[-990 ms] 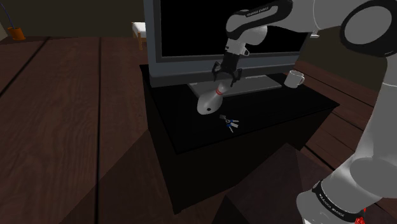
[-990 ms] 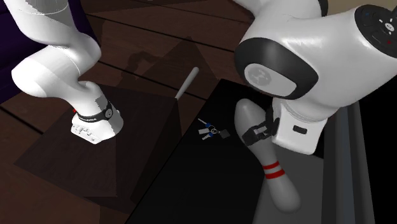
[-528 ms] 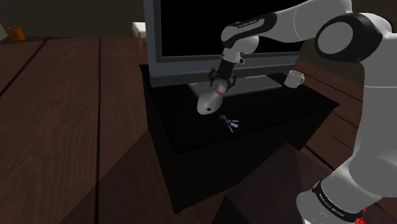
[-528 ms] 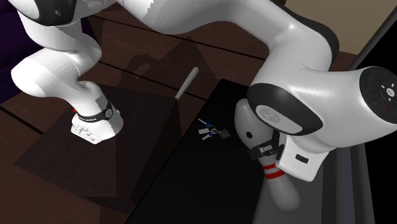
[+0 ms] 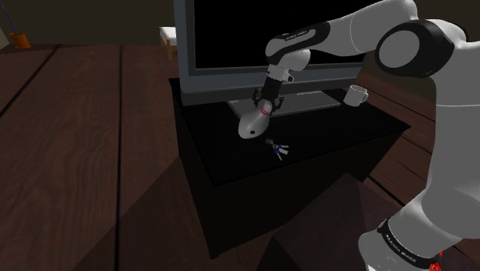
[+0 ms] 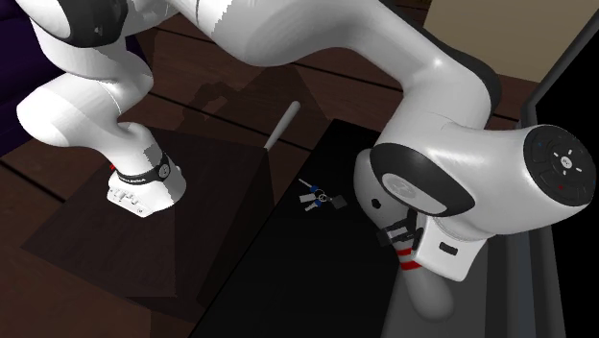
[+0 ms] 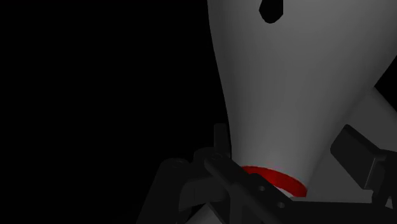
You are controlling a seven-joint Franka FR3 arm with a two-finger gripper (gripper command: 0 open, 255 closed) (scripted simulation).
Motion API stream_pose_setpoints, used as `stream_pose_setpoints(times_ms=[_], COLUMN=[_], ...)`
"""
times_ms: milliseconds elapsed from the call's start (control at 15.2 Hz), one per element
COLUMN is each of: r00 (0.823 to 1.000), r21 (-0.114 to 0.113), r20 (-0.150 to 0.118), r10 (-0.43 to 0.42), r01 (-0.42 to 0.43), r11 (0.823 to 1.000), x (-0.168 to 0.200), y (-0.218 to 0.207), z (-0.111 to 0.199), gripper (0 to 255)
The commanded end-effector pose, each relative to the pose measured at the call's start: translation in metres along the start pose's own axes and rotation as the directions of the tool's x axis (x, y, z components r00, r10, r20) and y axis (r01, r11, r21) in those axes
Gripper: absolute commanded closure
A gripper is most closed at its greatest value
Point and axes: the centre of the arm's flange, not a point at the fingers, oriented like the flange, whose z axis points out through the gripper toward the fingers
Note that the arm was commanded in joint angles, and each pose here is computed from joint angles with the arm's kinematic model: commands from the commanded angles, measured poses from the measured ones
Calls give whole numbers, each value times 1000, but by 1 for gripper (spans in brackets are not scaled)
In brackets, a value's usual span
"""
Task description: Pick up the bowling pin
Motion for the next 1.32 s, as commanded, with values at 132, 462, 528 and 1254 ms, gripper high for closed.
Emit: stream_pose_setpoints(times_ms=[132, 462, 528, 1254], r00=[1000, 1000, 1000, 1000], r21=[-1, -1, -1, -1], r20=[1, 1, 1, 1], r10=[0, 0, 0, 0], r01=[0, 0, 0, 0], r11=[1000, 1000, 1000, 1000], x=[1, -2, -3, -20], y=[0, 0, -1, -6], z=[2, -4, -9, -65], gripper=[255, 255, 255, 255])
